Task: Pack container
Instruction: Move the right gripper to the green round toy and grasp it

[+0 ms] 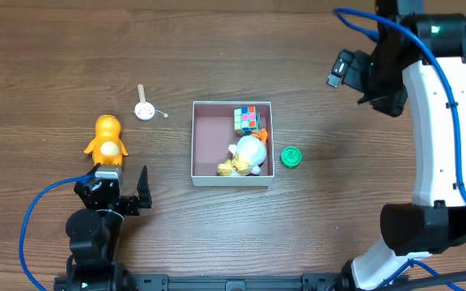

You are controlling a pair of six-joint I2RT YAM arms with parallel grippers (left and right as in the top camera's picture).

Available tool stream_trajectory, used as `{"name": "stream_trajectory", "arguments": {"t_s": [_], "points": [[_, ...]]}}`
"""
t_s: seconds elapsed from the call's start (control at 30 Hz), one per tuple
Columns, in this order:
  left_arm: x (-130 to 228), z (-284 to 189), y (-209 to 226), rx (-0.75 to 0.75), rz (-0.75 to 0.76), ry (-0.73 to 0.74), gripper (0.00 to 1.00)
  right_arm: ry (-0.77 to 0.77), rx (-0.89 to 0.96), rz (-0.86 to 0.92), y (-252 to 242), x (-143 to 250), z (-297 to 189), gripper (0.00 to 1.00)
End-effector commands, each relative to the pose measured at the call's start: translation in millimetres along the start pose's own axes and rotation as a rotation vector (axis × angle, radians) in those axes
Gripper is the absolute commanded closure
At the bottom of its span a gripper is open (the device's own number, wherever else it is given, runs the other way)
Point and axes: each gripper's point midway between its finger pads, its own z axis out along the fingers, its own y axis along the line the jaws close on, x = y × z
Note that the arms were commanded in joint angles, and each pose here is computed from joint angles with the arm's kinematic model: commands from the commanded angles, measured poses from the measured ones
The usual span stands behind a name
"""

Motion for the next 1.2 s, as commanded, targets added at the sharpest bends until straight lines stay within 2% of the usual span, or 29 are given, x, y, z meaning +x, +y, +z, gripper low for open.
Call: {"name": "stream_trajectory", "arguments": {"t_s": [0.0, 0.13, 0.23, 0.37, 0.43, 0.57, 0.8, 1.17], "points": [[1, 0, 3, -0.012, 0.018, 0.0, 0.0, 0.021, -0.164, 0.076, 10, 1, -17, 0.0], [1, 0, 3, -0.012, 0.018, 0.0, 0.0, 0.015, -0.149, 0.162, -6, -6, -18, 0.0], [1, 0, 3, -0.012, 0.018, 0.0, 0.0, 0.015, -0.033, 0.357, -31, -7, -7, 0.0], [1, 0, 3, -0.012, 0.018, 0.0, 0.0, 0.124, 0.073, 0.631, -46, 16, 30, 0.0], [1, 0, 3, -0.012, 0.018, 0.0, 0.0, 0.159, 0.098, 0.699, -47, 24, 38, 0.0], [1, 0, 3, -0.012, 0.018, 0.0, 0.0, 0.202, 0.108, 0.697, -30, 40, 46, 0.0], [1, 0, 3, -0.012, 0.018, 0.0, 0.0, 0.267, 0.228, 0.896, -18, 77, 69, 0.0], [1, 0, 3, -0.012, 0.018, 0.0, 0.0, 0.246, 0.229, 0.942, -25, 82, 136, 0.0]]}}
